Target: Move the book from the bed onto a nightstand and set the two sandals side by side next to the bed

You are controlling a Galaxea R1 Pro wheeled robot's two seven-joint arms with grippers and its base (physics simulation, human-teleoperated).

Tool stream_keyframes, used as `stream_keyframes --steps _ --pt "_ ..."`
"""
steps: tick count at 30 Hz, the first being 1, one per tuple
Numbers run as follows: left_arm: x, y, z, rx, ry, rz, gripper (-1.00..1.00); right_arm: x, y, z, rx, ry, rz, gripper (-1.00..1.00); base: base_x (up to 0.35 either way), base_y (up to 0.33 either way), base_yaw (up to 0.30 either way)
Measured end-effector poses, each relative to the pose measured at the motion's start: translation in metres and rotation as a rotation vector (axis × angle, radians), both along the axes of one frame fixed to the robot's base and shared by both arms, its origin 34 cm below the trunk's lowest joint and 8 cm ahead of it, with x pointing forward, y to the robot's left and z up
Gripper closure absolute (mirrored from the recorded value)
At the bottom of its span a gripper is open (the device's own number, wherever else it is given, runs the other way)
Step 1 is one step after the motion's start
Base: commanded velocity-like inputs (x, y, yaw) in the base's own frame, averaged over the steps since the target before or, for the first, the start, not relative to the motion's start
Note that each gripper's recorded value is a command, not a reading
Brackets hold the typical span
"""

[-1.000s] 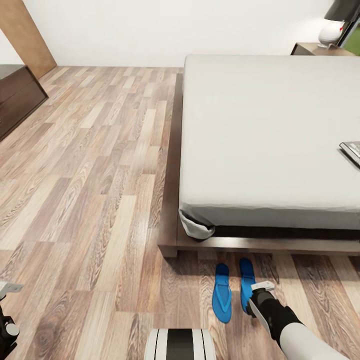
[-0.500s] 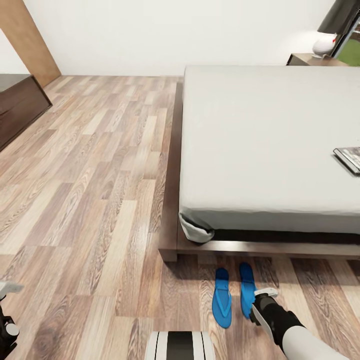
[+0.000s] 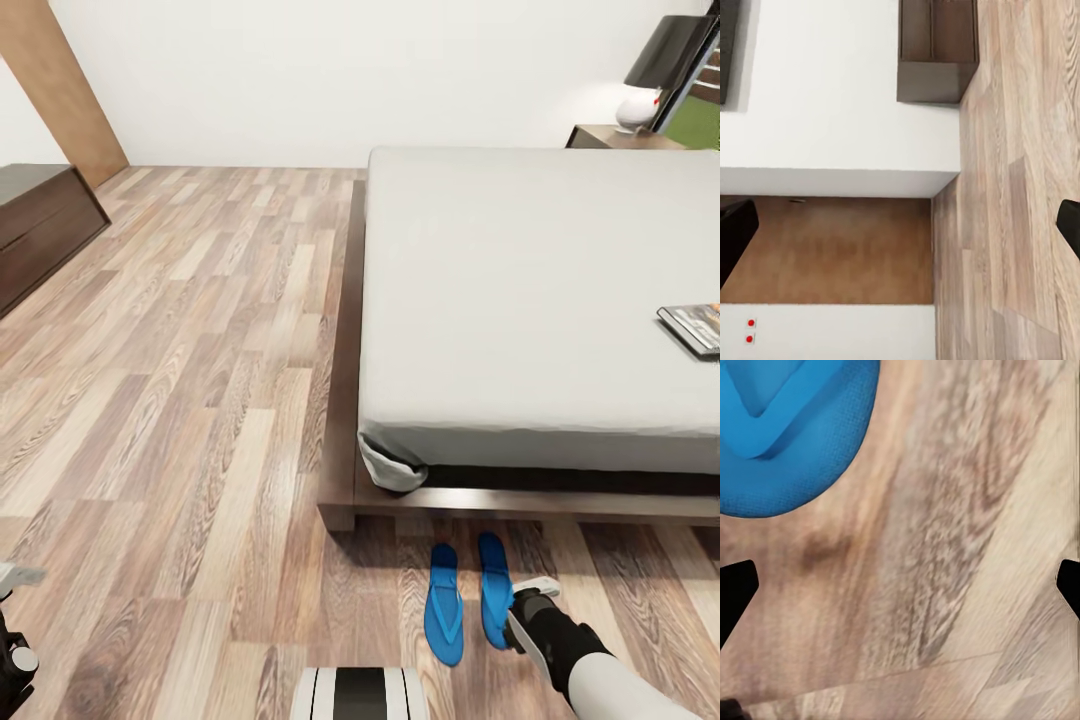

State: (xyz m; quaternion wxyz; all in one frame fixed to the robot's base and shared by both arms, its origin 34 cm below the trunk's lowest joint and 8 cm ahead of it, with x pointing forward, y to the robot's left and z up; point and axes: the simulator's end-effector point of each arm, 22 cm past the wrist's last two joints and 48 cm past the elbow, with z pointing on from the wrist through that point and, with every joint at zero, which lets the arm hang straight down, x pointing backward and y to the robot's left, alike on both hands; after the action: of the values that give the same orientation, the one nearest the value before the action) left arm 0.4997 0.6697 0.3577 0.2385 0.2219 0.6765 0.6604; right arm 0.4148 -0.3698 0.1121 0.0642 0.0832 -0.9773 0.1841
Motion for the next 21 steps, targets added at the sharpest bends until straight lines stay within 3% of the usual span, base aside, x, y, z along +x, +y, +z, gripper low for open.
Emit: stream_keyframes --steps 21 --pt "0.01 0.0 0.037 -0.004 -0.08 0.0 -1.0 0.018 -0.008 0.03 -0.013 -0.058 -0.001 -1.0 0.0 0.0 0.0"
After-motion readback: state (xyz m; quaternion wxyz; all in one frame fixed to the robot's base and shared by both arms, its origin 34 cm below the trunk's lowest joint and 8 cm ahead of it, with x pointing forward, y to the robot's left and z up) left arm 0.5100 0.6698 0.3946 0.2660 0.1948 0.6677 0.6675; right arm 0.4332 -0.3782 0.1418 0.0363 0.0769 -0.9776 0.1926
